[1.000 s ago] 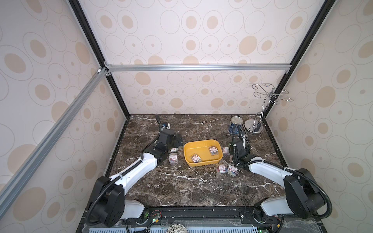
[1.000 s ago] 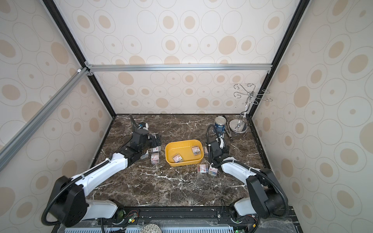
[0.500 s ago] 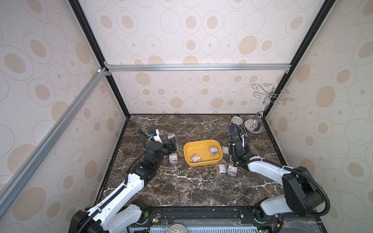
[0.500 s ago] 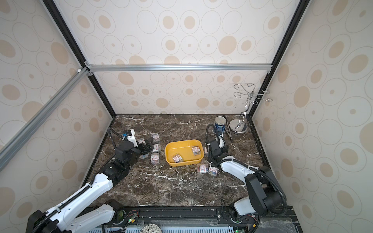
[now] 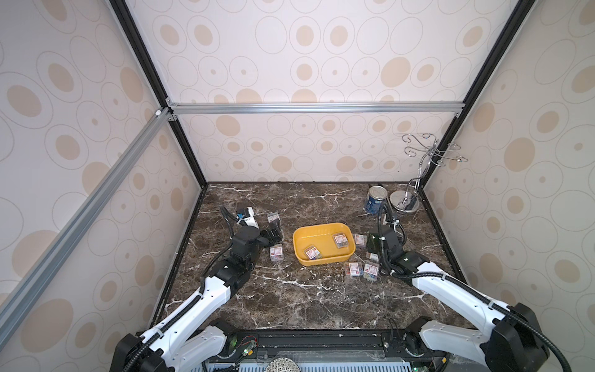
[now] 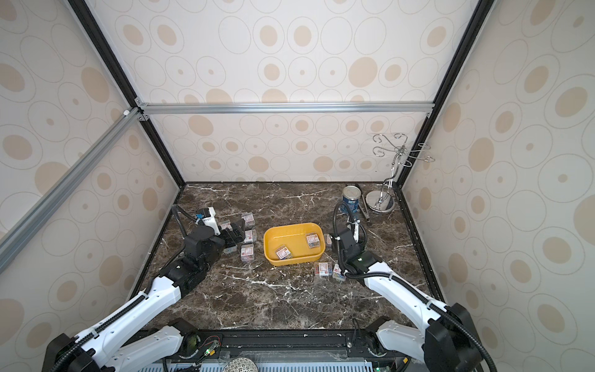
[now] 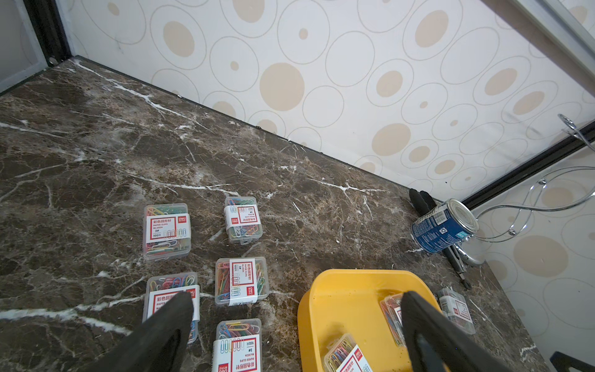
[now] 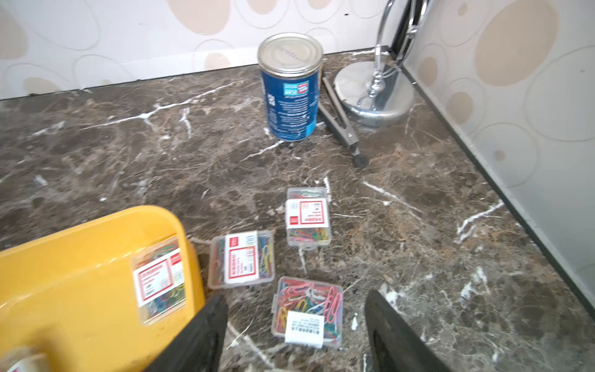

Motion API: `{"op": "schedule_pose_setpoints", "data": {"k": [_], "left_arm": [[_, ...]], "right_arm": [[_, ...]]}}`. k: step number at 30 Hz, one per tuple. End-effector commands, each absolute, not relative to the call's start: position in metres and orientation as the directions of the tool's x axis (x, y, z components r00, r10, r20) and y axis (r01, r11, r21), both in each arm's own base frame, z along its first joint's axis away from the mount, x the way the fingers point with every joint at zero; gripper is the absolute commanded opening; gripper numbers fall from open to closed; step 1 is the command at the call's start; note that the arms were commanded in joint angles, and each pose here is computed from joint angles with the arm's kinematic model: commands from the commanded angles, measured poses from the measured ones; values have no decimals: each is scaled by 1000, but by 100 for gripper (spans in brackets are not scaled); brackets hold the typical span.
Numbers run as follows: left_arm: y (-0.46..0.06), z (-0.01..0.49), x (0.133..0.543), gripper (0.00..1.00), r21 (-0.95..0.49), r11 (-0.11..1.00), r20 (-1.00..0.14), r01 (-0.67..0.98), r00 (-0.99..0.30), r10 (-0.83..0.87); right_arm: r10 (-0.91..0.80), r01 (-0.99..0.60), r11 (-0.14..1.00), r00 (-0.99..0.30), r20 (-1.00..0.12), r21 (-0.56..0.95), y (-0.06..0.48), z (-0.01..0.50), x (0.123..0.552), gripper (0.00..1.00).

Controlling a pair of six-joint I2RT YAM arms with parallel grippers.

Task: Take the paper clips out of the storage box
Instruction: Place the boxed paper clips at the center of the board, then pick up the boxed paper clips from the storage box.

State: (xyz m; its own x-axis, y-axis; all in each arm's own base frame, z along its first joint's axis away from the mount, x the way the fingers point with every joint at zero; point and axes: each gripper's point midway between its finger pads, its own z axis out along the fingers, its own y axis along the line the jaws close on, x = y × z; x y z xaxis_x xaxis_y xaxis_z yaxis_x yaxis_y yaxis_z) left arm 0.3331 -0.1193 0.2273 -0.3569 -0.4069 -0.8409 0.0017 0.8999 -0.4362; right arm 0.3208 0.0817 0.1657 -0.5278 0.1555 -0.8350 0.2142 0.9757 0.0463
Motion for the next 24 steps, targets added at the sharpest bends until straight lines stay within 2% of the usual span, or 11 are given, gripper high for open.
{"op": "schedule_pose_setpoints", "data": {"k": [1,6,10,17,24], "left_arm": [[-113,226,338,100,-414,910,-859,-27,-318,-400],[-90,212,339,100,-352,929,-892,-117,-258,-371],[-57,207,337,100,-269,926,-925,-264,-198,-325],[2,191,316,100,-186,835,-962,-518,-78,-263],[16,150,330,100,-125,797,-960,-590,-130,-247]], "right_arm": [[168,119,986,-610,-774,120,104,151,304,69],[141,-18,980,-633,-761,196,136,158,301,69],[119,-88,968,-658,-743,234,154,155,300,69],[79,-145,957,-699,-711,250,174,150,304,66],[21,-159,967,-729,-685,199,185,150,319,64]]}}
